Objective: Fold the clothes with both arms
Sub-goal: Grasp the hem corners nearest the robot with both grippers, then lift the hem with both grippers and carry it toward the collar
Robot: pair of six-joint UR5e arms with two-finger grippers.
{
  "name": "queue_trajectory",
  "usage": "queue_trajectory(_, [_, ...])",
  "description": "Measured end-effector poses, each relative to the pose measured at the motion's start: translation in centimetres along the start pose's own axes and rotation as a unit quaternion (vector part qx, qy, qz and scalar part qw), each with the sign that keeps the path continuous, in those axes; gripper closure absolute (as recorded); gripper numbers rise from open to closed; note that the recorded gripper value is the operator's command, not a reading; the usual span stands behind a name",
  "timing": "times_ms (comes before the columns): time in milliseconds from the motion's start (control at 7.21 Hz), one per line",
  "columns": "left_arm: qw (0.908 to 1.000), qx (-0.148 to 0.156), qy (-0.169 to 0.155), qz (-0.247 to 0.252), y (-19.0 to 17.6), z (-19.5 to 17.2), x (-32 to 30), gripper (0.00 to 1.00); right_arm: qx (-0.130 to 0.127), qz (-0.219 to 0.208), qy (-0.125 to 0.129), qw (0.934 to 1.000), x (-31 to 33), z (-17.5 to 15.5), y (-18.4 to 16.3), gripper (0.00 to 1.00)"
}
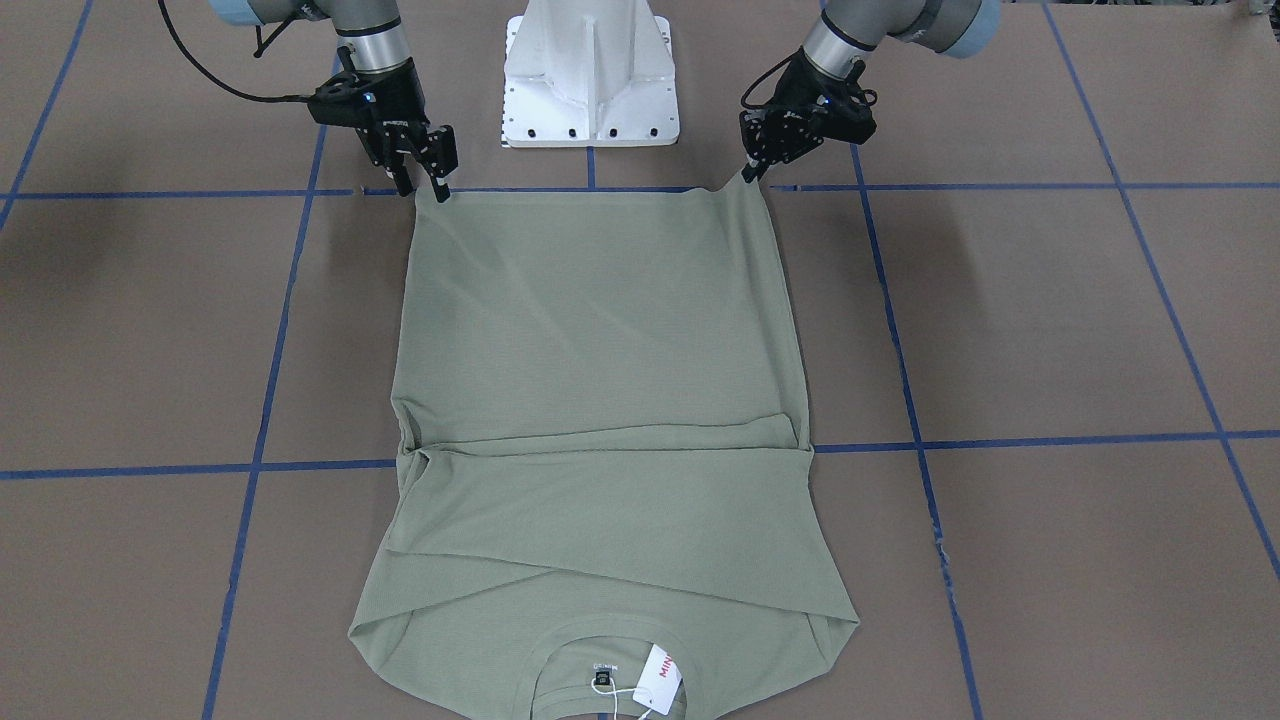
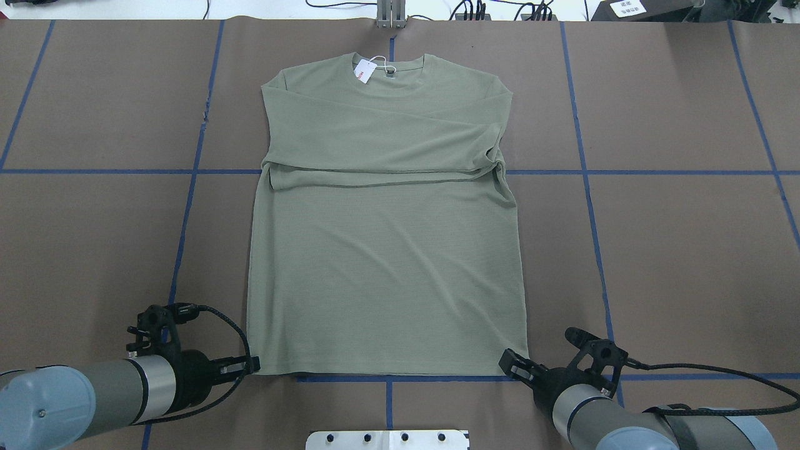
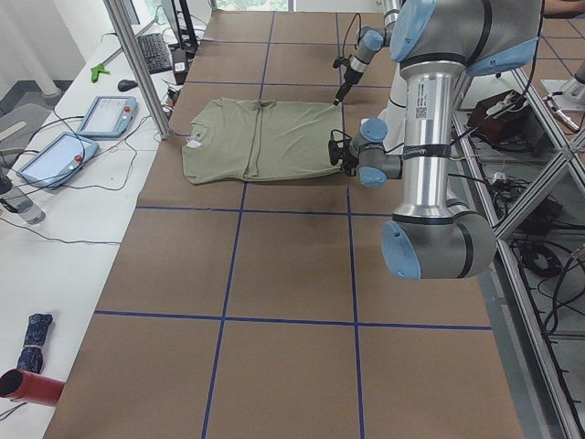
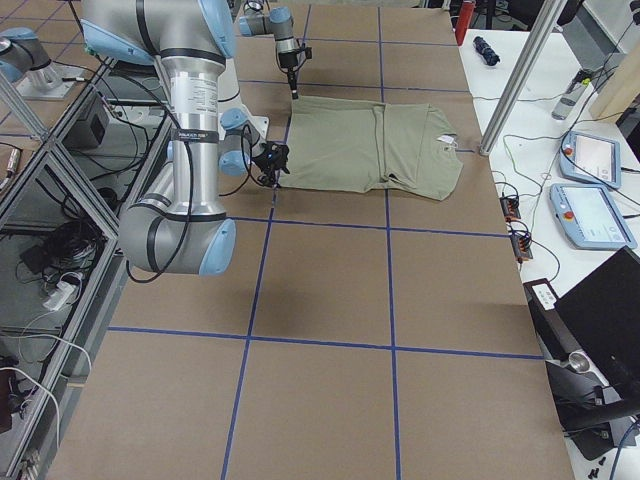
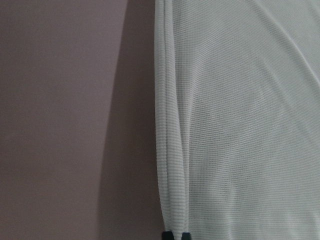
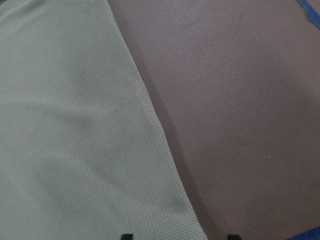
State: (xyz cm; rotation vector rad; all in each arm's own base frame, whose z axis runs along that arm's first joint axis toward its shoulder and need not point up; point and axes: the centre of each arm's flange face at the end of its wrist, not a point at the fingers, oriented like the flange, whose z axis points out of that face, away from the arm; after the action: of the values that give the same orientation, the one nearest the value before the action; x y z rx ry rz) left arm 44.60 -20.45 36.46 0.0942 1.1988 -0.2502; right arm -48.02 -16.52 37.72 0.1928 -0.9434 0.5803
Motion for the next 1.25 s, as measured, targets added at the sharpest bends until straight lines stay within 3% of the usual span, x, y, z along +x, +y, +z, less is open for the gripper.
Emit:
queue_trajectory(139, [1.0000, 0.000, 0.000, 0.000, 0.0, 0.0, 0.0, 1.00, 0.001, -0.005, 0.004, 1.0000, 0.1, 0.1, 0.1, 0.58])
queue_trajectory(278, [1.0000, 0.000, 0.000, 0.000, 0.0, 0.0, 0.0, 1.00, 0.004, -0.008, 0.005, 0.9999, 0.1, 0.1, 0.3, 1.00])
queue_trajectory(833, [1.0000, 0.000, 0.003, 0.001, 0.0, -0.3, 0.2, 1.00, 0.009, -0.004, -0.003, 0.9999, -0.9, -0.8, 0.0, 1.00])
queue_trajectory(1110, [0.9997, -0.016, 0.018, 0.001, -0.3, -3.0, 1.5, 1.00, 0.007, -0.010, 0.013, 0.9998, -2.8, -5.3, -1.2, 1.00])
queue_trajectory(1249, [0.9993, -0.031, 0.022, 0.000, -0.3, -6.2, 3.1, 1.00, -0.010, -0.012, 0.023, 0.9996, -3.7, -9.0, -2.0, 1.00])
